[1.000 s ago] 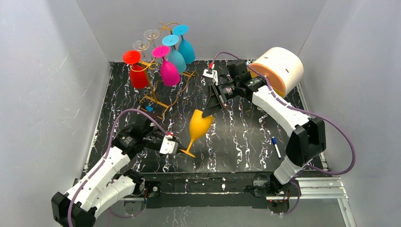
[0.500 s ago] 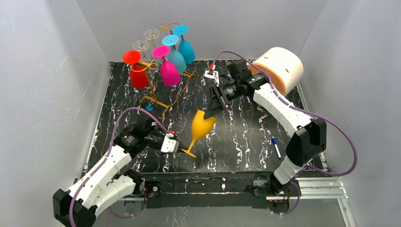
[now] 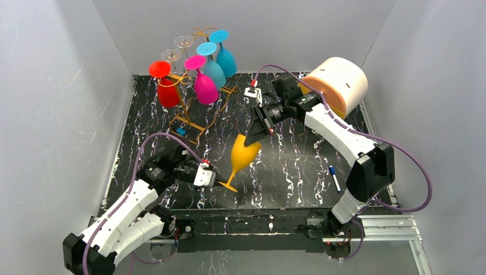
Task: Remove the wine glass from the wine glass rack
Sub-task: Place the wine glass at the center of the board.
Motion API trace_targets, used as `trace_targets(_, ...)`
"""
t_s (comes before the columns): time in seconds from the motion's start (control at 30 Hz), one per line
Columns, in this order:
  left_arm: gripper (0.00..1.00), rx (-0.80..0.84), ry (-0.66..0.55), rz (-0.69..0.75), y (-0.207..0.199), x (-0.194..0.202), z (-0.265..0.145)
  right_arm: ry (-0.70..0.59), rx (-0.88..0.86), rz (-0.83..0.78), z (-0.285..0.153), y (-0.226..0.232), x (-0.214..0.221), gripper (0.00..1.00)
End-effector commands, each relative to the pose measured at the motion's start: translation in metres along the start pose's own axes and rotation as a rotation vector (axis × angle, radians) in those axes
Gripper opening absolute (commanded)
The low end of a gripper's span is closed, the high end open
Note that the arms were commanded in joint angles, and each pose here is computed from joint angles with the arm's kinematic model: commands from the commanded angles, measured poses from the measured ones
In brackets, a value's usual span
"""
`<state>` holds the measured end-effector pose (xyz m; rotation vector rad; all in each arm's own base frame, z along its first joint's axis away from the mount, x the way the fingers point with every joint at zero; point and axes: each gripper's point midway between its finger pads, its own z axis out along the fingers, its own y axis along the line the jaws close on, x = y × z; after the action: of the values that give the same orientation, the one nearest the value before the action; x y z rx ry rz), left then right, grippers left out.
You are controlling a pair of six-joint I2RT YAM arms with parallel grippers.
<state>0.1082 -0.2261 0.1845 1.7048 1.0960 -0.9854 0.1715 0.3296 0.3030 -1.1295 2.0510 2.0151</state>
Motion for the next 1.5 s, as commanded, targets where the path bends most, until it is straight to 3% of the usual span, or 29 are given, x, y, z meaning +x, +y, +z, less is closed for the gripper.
trace_targets(0.0,0.01,-0.027,0.040,-0.108,0.000,0.014,0.000,0.018,-0.022,-0.123,0.004,0.033,0.003,0.01)
trace_targets(0.13,0.21,-0.062,0.049,-0.099,0.002,0.013,-0.003,-0.005,0.064,-0.155,0.004,0.018,0.004,0.01)
trace_targets(0.17,0.33,-0.078,0.051,-0.111,0.003,0.012,-0.004,-0.011,0.097,-0.154,0.003,0.013,0.004,0.01)
trace_targets(0.23,0.67,-0.091,0.052,-0.139,0.001,0.011,-0.006,-0.020,0.136,-0.165,0.002,0.008,0.005,0.01)
trace_targets(0.3,0.82,-0.095,0.049,-0.162,-0.002,0.013,-0.005,-0.034,0.182,-0.175,0.000,0.002,0.004,0.01)
trace_targets(0.33,0.95,-0.093,0.040,-0.181,-0.003,0.012,-0.004,-0.040,0.214,-0.172,-0.001,-0.004,0.004,0.01)
trace_targets(0.37,0.98,-0.086,0.032,-0.189,-0.005,0.012,-0.004,-0.047,0.250,-0.161,-0.002,-0.010,0.004,0.01)
trace_targets(0.5,0.98,-0.181,0.100,-0.216,0.007,0.021,-0.011,-0.067,0.412,-0.137,-0.013,-0.033,0.008,0.01)
trace_targets(0.6,0.99,-0.340,0.151,-0.261,0.029,0.036,-0.019,-0.105,0.589,-0.154,-0.029,-0.054,0.001,0.01)
trace_targets(0.73,0.98,-0.562,0.064,-0.321,0.059,0.034,-0.028,-0.176,0.826,-0.151,-0.057,-0.078,-0.013,0.01)
trace_targets(0.83,0.98,-0.921,-0.042,-0.483,0.096,0.037,-0.061,-0.269,0.992,-0.139,-0.082,-0.085,-0.031,0.01)
trace_targets(0.93,0.98,-1.288,-0.104,-0.639,0.114,0.047,-0.113,-0.279,1.125,-0.107,-0.103,-0.091,-0.035,0.01)
trace_targets(1.03,0.98,-1.445,-0.087,-0.637,0.116,0.045,-0.143,-0.328,1.293,-0.095,-0.130,-0.105,-0.043,0.01)
trace_targets(1.13,0.98,-1.590,-0.128,-0.771,0.113,0.049,-0.164,-0.377,1.399,-0.092,-0.147,-0.117,-0.054,0.01)
trace_targets(1.2,0.98,-1.665,-0.107,-0.839,0.109,0.049,-0.176,-0.393,1.402,-0.097,-0.147,-0.119,-0.064,0.01)
trace_targets(1.33,0.98,-1.872,0.035,-0.829,0.094,0.049,-0.219,-0.446,1.450,-0.089,-0.152,-0.136,-0.082,0.01)
trace_targets(1.47,0.98,-1.999,0.031,-0.824,0.082,0.048,-0.241,-0.416,1.487,-0.064,-0.151,-0.158,-0.091,0.01)
